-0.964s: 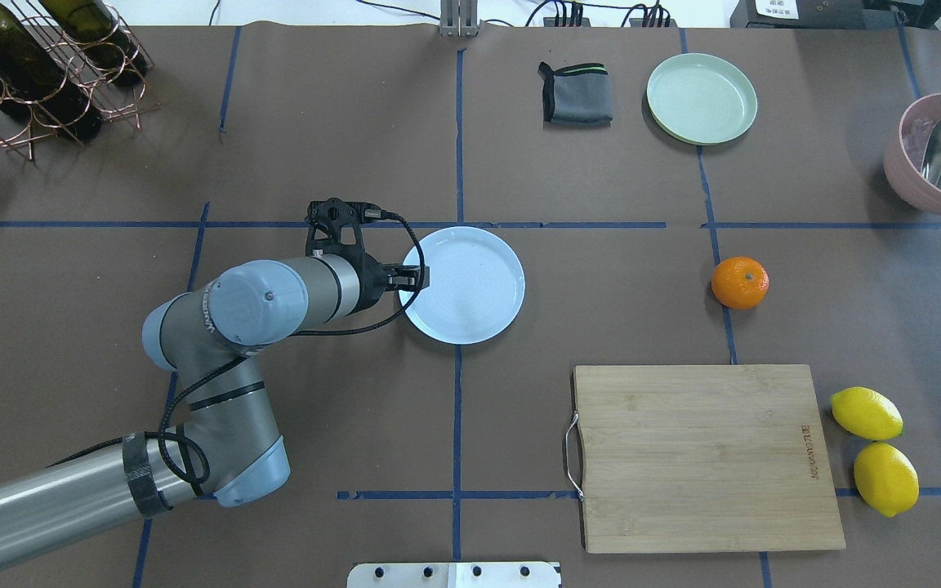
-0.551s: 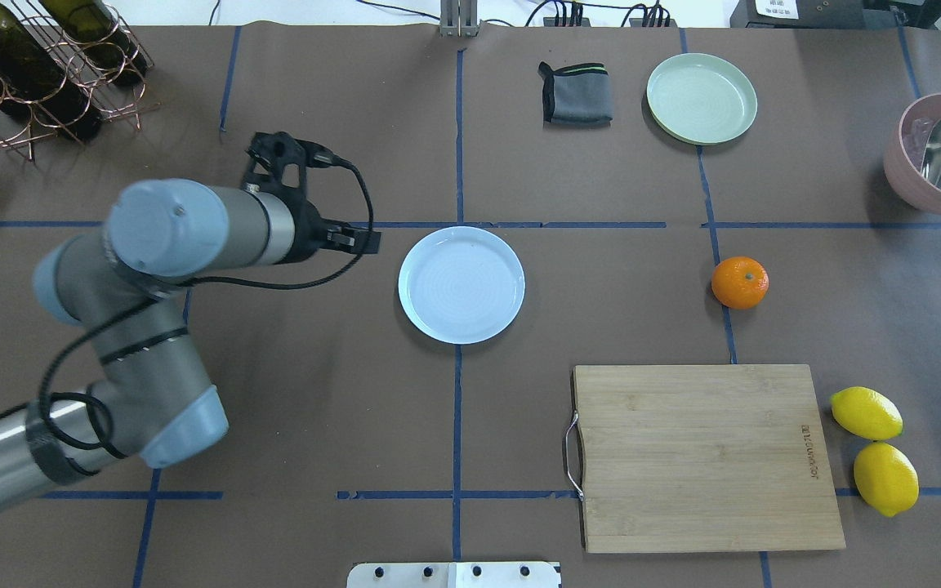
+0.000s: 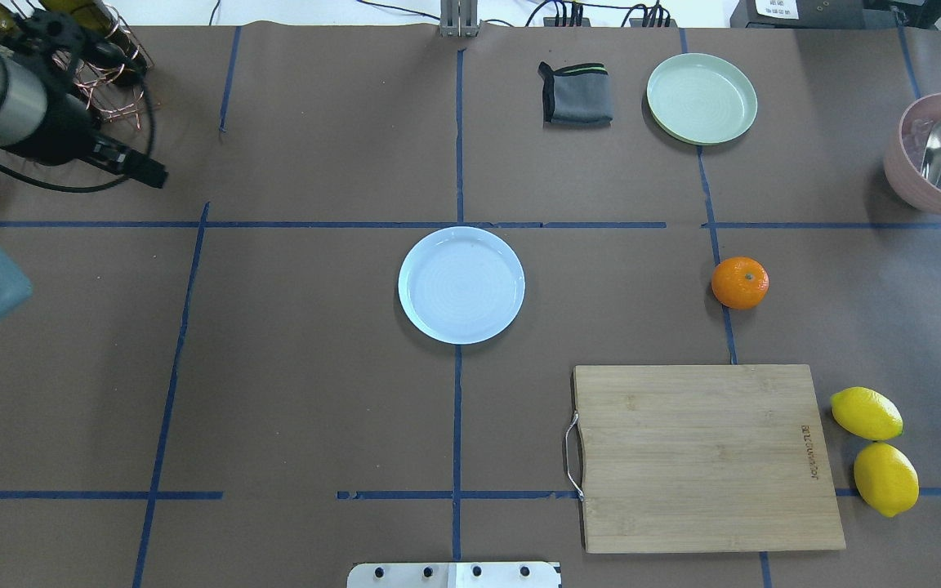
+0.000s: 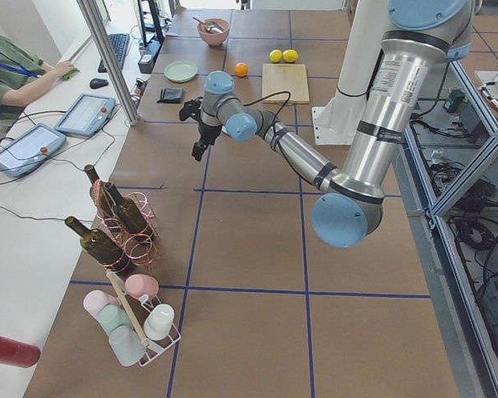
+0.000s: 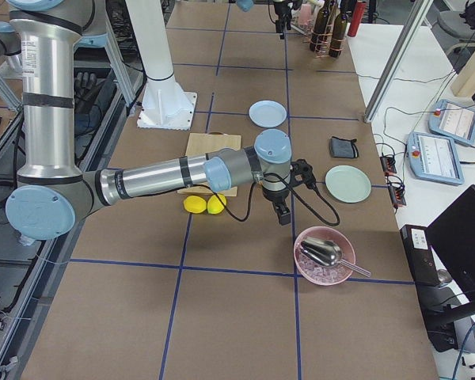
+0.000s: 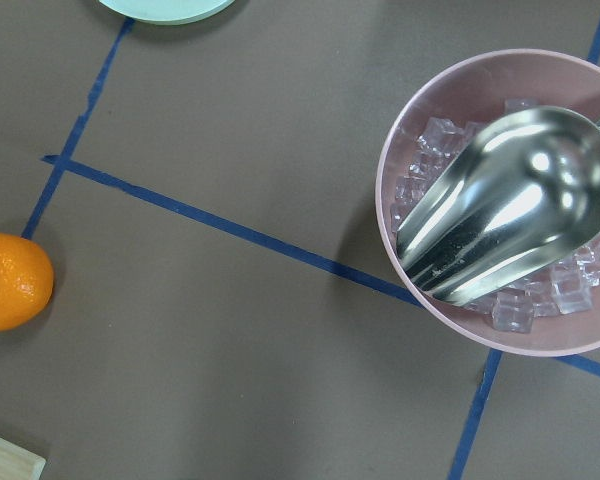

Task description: Pick orange to plate

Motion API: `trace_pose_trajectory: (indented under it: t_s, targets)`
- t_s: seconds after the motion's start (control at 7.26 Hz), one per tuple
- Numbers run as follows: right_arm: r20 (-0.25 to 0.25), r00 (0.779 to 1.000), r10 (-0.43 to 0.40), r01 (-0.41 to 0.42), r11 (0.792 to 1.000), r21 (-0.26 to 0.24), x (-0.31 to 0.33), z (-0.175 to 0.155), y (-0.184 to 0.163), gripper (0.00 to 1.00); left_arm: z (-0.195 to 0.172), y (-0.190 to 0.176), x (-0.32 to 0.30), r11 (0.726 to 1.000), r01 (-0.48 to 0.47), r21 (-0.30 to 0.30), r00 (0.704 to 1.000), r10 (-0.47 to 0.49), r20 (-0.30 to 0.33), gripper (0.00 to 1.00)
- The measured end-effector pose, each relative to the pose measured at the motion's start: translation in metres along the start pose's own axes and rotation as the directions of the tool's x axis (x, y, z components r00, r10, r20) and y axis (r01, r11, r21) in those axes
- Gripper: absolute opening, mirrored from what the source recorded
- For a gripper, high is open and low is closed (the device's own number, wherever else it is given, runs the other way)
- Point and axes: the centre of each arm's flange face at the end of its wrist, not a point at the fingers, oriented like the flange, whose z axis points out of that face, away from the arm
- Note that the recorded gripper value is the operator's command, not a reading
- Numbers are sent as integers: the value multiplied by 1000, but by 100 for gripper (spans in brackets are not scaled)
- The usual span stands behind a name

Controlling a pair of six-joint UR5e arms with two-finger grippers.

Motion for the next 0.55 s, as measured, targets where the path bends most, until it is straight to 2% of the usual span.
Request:
trace_pose_trajectory:
  t_s: [0.41, 0.55]
  targets:
    - [-1, 1000, -12, 12, 1000, 4, -6, -1, -3, 100, -30, 80, -211, 984, 34, -177, 999, -32, 14, 100]
    - [1, 1000, -16, 16, 1000, 2, -8, 0, -4, 100, -42, 117, -259, 977, 50, -208, 999, -48, 14, 100]
